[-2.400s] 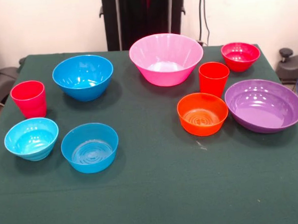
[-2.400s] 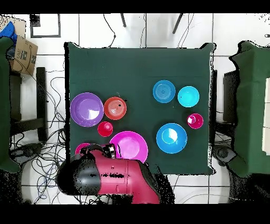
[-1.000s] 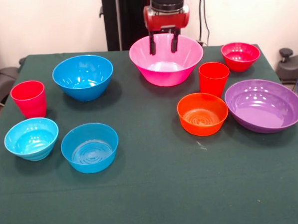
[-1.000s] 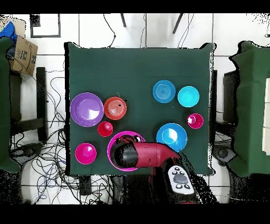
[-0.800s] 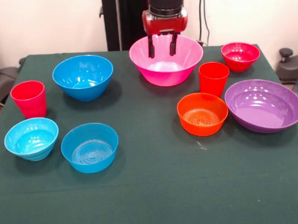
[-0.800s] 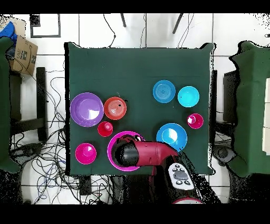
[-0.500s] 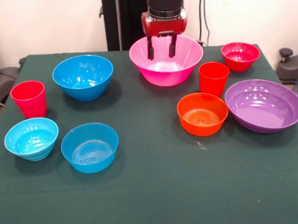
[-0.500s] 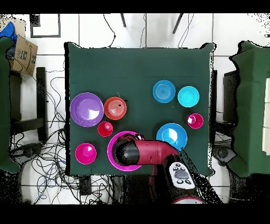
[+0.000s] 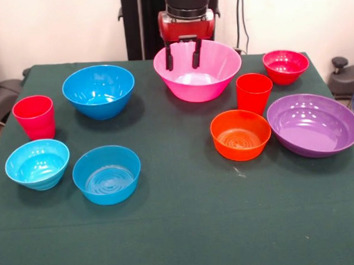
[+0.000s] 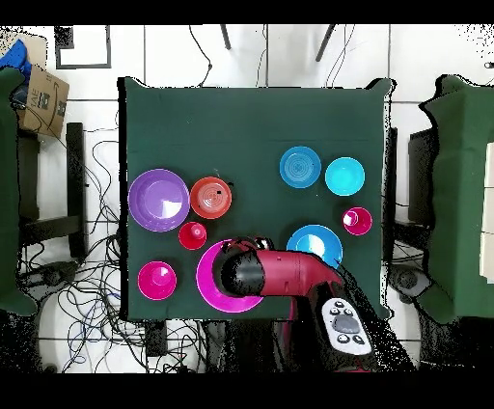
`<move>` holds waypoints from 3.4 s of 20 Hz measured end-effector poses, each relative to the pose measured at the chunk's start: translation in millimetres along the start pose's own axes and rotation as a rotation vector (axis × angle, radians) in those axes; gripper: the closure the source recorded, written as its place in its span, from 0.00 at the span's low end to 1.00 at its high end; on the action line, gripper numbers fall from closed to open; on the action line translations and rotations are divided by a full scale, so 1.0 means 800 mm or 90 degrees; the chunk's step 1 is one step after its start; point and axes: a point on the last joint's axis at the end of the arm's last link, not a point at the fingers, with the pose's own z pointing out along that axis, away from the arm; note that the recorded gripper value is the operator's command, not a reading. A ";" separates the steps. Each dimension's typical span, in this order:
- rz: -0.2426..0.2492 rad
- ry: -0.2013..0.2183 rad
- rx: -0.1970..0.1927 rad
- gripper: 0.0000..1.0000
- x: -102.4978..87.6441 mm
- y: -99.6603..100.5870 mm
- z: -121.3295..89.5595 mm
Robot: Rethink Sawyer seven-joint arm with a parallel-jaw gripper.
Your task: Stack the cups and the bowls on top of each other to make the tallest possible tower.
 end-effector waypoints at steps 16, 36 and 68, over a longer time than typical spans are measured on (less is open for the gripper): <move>0.048 -0.021 0.031 0.00 -0.058 -0.079 -0.035; 0.063 -0.043 0.057 0.00 -0.107 -0.124 -0.005; 0.068 -0.009 0.052 0.00 -0.086 -0.125 0.026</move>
